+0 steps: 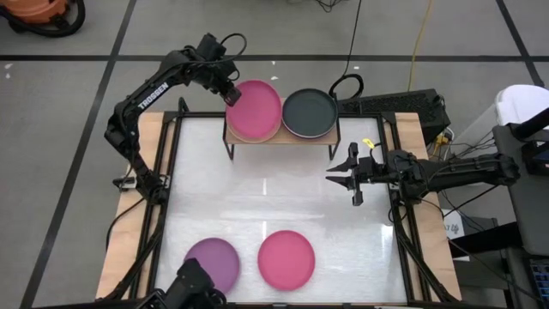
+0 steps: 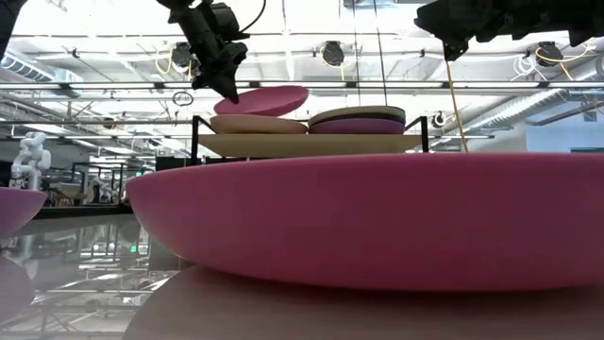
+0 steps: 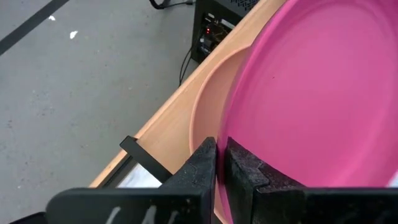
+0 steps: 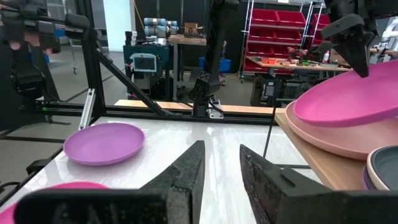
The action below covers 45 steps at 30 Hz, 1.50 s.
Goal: Place and stack plates onto a shelf
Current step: Stack the top pink plate on top of the light pink plate on the shelf, then stack the pink plate on top of the pink plate on the shelf
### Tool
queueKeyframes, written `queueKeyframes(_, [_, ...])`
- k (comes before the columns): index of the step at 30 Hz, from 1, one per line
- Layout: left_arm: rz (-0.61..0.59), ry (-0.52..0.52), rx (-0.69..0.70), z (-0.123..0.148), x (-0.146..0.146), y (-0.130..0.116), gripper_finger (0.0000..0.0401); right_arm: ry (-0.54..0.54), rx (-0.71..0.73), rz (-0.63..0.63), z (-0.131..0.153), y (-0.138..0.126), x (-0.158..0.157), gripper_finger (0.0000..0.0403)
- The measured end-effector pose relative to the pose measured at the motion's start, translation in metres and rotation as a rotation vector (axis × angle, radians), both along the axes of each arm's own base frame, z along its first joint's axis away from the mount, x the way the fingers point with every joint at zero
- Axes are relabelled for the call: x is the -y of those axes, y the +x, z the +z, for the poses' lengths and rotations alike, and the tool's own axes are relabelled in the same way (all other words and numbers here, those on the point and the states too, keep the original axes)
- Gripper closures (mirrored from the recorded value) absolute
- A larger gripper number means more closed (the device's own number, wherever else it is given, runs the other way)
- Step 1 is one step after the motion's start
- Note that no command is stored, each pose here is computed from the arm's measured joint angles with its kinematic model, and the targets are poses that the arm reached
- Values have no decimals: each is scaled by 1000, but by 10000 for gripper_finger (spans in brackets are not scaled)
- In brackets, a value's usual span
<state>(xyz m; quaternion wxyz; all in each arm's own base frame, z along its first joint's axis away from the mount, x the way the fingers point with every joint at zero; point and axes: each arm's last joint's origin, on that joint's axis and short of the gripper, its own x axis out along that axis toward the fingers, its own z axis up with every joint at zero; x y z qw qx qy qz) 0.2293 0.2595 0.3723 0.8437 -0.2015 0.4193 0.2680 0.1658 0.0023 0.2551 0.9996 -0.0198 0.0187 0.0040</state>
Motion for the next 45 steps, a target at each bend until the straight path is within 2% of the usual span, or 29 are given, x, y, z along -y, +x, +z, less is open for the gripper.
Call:
queueKeyframes(17, [-5,3,-2,0,0,0,363,0,0,0,0,0,0,316])
queueKeyframes(26, [-10,5,-2,0,0,1,286,-1,-1,0,0,0,0,316])
queueKeyframes(32, [-30,25,-5,2,1,0,273,-1,-11,0,-1,0,0,316])
queueKeyframes(35, [-68,65,21,12,7,-5,272,0,-35,0,-3,0,0,316])
queueKeyframes(39, [-131,124,125,33,21,-10,272,16,-63,-1,-6,0,0,316])
queueKeyframes(45, [-204,269,241,65,55,-20,272,46,-113,-1,-11,-1,0,316])
